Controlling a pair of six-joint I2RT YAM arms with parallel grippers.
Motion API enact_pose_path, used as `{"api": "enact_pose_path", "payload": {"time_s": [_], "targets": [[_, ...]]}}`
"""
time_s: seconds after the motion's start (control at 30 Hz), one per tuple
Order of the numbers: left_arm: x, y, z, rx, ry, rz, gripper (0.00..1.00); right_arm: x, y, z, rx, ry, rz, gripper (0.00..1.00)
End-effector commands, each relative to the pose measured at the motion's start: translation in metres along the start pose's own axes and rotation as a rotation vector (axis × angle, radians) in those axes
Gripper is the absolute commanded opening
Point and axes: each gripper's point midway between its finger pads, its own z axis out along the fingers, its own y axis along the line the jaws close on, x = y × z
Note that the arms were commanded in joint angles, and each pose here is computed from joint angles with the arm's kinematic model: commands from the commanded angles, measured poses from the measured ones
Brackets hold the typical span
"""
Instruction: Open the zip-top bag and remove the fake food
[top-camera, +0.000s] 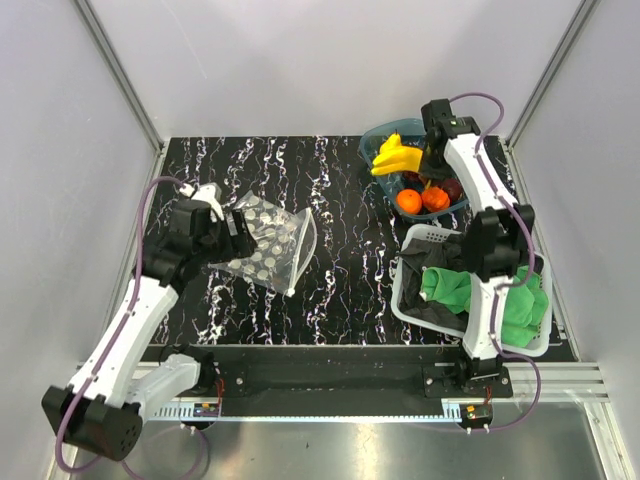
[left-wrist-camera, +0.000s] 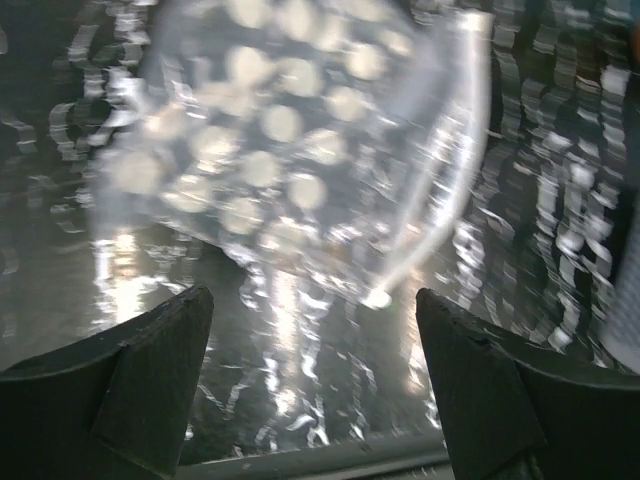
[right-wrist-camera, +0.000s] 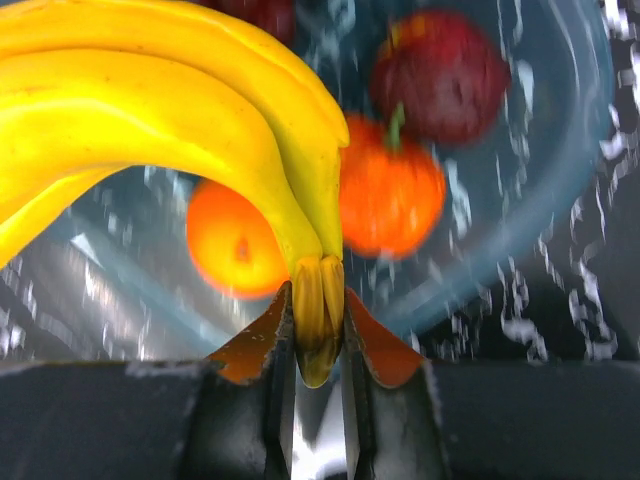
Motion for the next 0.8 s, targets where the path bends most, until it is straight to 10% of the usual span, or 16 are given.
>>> {"api": "enact_pose_path", "payload": {"time_s": [0.0, 0.23, 0.33, 0.77], "targets": [[0.014, -0.045, -0.035, 0.269, -0.010, 0.016, 0.87, -0.038, 0.000, 0.018, 0.020, -0.075, -0.007, 0.02], [0.024, -0.068, -0.067, 0.413, -0.048, 0.040, 0.90, -0.044, 0.025, 0.027, -0.085, -0.012, 0.009, 0.71], [0.028, -0.072, -0.069, 0.440, -0.037, 0.052, 0.90, -0.037, 0.022, 0.020, -0.081, 0.019, 0.012, 0.86], [0.041, -0.121, -0.065, 0.613, 0.055, 0.117, 0.90, 0.042, 0.004, -0.073, -0.275, 0.035, 0.048, 1.00]]}}
